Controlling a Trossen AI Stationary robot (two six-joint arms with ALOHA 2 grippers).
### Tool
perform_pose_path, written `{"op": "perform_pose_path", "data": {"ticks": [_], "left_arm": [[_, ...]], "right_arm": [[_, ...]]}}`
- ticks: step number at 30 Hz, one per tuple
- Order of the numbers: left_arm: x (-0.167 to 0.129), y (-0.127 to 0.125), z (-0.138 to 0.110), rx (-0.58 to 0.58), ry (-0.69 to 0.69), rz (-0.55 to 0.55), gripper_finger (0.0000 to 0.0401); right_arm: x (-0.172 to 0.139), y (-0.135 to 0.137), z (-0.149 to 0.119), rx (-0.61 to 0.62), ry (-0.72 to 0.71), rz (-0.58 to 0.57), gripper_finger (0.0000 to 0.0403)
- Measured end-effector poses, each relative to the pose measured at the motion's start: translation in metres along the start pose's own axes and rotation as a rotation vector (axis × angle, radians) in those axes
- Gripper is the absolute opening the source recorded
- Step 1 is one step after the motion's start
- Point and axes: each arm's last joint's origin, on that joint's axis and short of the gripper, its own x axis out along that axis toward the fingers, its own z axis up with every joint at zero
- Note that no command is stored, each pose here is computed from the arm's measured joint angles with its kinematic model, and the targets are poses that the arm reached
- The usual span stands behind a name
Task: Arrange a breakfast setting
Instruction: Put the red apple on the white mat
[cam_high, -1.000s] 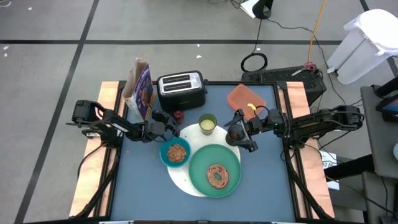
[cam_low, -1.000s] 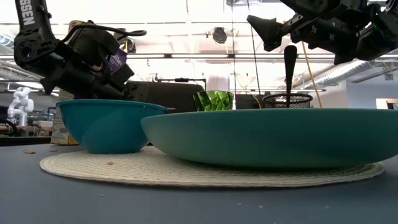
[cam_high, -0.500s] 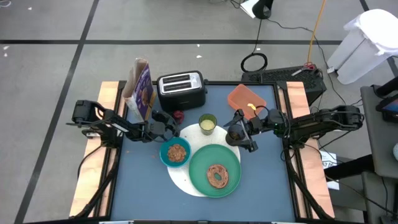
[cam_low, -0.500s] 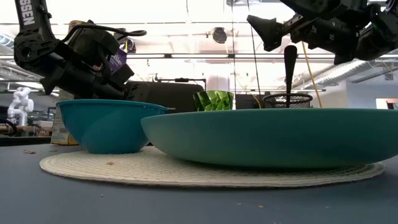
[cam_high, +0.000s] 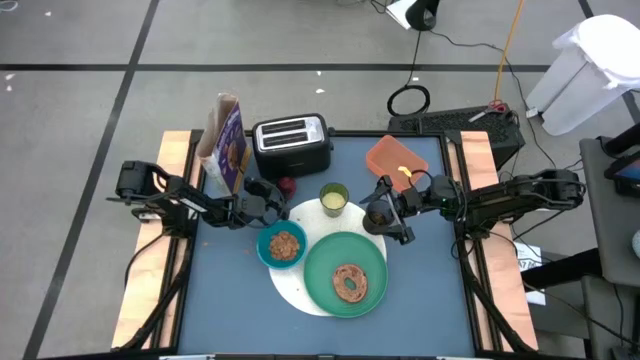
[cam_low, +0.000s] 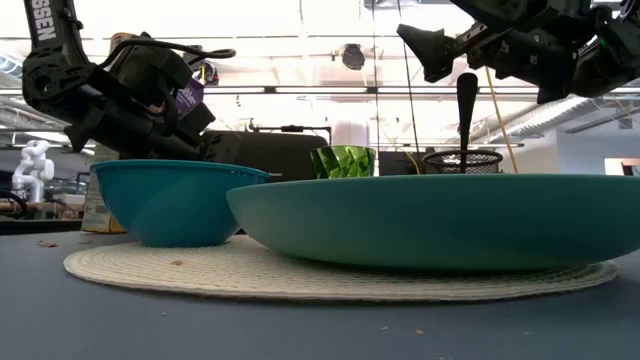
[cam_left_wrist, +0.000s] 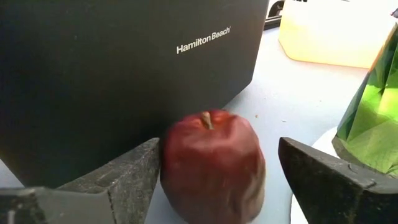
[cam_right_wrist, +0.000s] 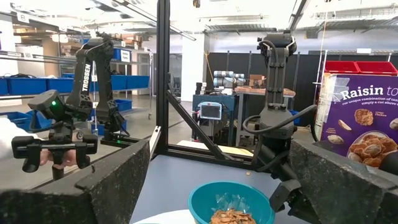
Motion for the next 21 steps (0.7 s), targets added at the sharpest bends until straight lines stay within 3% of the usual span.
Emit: {"op": "perform_pose_path", "data": {"ticks": [15, 21], "left_arm": [[0.0, 0.0, 0.0001, -0.004, 0.0, 0.0, 0.0331], [0.0, -0.001, 0.0022, -0.079, -0.018, -0.009, 0.0331]], "right_arm": [[0.0, 0.0, 0.0, 0.0, 0.0, 0.0, 0.038], [0.0, 0.0, 0.0, 0.0, 0.0, 0.0, 0.038]]}}
